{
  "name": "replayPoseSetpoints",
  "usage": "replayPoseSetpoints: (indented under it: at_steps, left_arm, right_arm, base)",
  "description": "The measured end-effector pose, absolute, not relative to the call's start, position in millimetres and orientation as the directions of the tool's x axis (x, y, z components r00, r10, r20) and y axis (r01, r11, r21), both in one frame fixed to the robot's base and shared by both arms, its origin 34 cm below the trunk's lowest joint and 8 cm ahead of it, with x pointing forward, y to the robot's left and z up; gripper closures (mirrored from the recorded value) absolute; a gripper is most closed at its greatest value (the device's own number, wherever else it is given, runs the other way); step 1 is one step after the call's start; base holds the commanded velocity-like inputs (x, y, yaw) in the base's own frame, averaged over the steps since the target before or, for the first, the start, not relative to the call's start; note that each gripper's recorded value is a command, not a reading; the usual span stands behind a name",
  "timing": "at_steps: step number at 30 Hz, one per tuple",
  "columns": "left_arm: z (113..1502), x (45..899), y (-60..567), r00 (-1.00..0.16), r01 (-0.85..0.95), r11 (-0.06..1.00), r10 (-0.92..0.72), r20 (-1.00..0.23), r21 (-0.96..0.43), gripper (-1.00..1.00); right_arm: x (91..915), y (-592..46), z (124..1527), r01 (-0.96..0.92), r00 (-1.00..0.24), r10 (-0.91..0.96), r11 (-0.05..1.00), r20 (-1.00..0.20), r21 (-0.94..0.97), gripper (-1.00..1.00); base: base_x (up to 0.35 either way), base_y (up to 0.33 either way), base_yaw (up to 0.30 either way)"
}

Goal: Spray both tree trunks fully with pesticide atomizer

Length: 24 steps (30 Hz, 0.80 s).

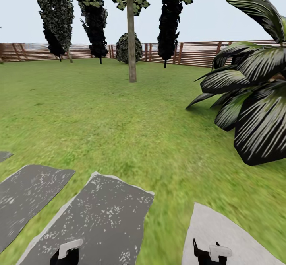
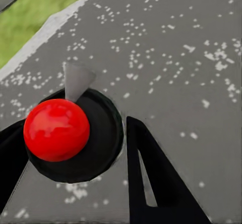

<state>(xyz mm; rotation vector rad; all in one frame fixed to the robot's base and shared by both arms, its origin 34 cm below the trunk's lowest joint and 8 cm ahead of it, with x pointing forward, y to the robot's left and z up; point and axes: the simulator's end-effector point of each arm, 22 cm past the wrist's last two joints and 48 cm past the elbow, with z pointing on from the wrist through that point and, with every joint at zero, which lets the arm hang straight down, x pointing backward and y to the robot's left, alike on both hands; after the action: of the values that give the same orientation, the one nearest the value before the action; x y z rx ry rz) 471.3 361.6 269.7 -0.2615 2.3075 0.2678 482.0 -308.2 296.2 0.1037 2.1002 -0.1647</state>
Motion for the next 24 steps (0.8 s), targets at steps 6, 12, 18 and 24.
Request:
replayPoseSetpoints:
  at_steps: [6,12,18,24]
  left_arm:
    - [269.7,471.3,361.6,-0.673,-0.269,0.957,-0.105,-0.733,0.111,1.0]
    - [269.7,471.2,361.6,-0.673,-0.27,0.957,-0.105,-0.732,0.111,1.0]
    - [269.8,471.1,361.6,-0.672,-0.271,0.956,-0.106,-0.733,0.11,1.0]
    - [269.7,470.6,361.9,-0.672,-0.274,0.956,-0.109,-0.732,0.109,1.0]
  right_arm:
    - [482.0,-308.1,296.2,0.14,-0.509,0.007,0.987,-0.861,-0.075,-1.0]
    - [481.6,-314.2,296.3,0.139,-0.511,-0.001,0.987,-0.86,-0.084,-1.0]
    - [481.9,-314.6,296.7,0.137,-0.51,-0.004,0.987,-0.86,-0.085,-1.0]
    - [477.6,-313.4,293.4,0.136,-0.521,-0.002,0.987,-0.853,-0.085,-1.0]
  base:
    - [0.0,0.0,0.246]
    - [0.0,0.0,0.038]
    - [0.153,0.0,0.002]
    - [0.317,0.031,0.0]
